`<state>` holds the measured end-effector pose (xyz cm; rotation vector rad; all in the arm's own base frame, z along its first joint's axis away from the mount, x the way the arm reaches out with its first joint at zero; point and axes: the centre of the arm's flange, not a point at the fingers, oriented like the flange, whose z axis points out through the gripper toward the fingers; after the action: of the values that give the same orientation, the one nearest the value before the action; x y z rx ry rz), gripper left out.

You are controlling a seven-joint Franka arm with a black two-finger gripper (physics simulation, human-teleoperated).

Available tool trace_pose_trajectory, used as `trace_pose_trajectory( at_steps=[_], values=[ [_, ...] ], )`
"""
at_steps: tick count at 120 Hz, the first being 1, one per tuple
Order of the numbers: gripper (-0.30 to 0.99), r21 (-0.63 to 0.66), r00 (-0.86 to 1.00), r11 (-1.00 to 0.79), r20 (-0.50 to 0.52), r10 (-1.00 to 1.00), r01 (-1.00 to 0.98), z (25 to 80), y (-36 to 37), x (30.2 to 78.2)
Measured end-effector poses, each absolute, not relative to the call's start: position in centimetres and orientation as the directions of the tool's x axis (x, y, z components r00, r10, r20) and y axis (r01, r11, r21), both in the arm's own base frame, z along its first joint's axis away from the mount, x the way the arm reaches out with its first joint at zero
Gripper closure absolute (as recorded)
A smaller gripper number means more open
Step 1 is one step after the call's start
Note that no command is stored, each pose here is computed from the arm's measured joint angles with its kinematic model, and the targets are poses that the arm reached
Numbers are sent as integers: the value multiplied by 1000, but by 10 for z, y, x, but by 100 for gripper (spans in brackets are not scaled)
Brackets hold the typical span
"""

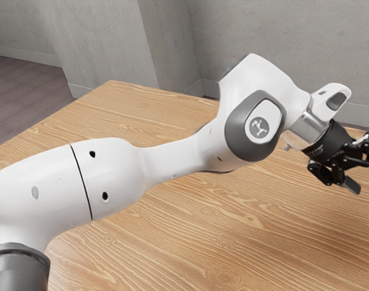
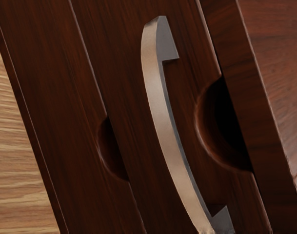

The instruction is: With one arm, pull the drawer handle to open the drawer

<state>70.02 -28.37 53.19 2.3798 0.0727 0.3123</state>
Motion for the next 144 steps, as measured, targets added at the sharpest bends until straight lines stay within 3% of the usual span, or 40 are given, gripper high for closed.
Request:
trace_pose_trajectory(
  at_steps=[92, 144],
  values=[
    [10, 639, 947, -766, 283, 151, -69, 532, -291, 703],
    [16, 640, 948, -768, 245, 201, -2, 525, -303, 701]
  ],
)
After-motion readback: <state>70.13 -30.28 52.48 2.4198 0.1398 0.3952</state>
